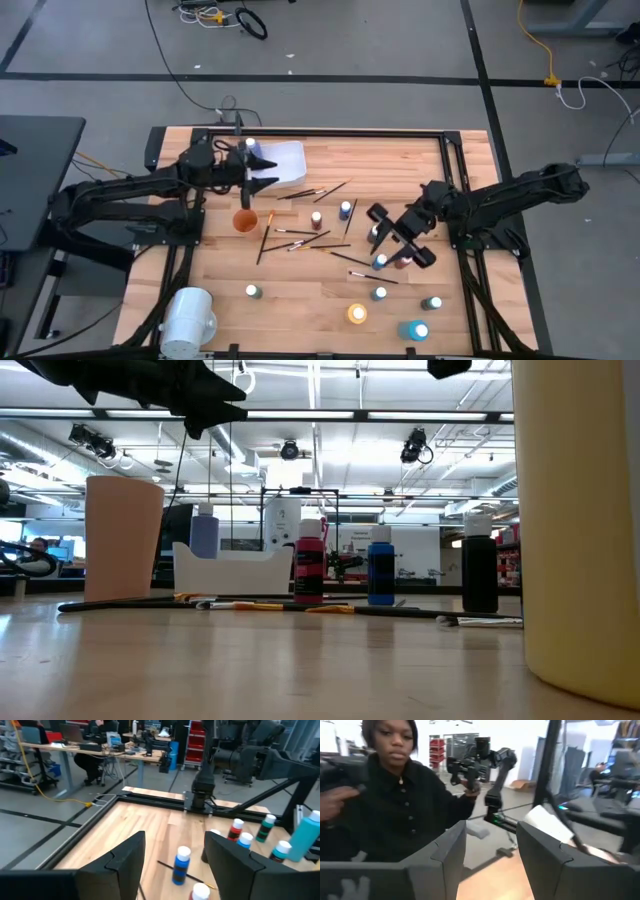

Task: Pick & Place Paint Supplies
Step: Put the yellow paint bottle into the white bin

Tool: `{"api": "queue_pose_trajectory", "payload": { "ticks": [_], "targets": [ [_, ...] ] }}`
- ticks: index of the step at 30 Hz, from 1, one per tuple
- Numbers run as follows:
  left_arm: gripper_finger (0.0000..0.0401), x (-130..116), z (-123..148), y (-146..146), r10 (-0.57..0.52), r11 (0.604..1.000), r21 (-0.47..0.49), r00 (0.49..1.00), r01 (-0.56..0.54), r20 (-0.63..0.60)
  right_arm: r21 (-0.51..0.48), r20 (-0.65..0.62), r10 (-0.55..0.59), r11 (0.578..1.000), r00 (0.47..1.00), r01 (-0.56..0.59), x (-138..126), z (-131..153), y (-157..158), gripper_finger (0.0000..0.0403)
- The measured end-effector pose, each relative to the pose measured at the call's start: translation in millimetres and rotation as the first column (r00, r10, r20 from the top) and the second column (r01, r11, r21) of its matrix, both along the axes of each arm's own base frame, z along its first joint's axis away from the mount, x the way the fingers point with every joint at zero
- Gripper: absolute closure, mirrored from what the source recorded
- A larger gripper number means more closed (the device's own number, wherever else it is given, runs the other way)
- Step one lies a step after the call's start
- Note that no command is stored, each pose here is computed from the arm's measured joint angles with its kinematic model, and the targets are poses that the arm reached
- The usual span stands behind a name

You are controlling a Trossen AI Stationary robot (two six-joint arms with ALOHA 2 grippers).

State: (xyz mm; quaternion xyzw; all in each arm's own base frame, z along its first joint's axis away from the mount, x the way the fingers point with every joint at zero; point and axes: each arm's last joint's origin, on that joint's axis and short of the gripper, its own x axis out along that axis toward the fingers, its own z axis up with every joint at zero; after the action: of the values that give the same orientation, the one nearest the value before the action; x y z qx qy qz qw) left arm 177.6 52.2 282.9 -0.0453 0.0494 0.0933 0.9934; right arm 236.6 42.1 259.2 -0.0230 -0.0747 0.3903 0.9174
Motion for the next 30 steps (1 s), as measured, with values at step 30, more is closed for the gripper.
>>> {"api": "queue_pose_trajectory", "payload": {
  "ticks": [30],
  "targets": [
    [0.0186,4.2,-5.5,-21.1,-0.129,0.988,0.078,0.989,0.135,-0.068,-0.123,-0.242,0.193,0.966,0.951,-0.228,85.1,-56.9,113.6,0.0223]
  ]
}}
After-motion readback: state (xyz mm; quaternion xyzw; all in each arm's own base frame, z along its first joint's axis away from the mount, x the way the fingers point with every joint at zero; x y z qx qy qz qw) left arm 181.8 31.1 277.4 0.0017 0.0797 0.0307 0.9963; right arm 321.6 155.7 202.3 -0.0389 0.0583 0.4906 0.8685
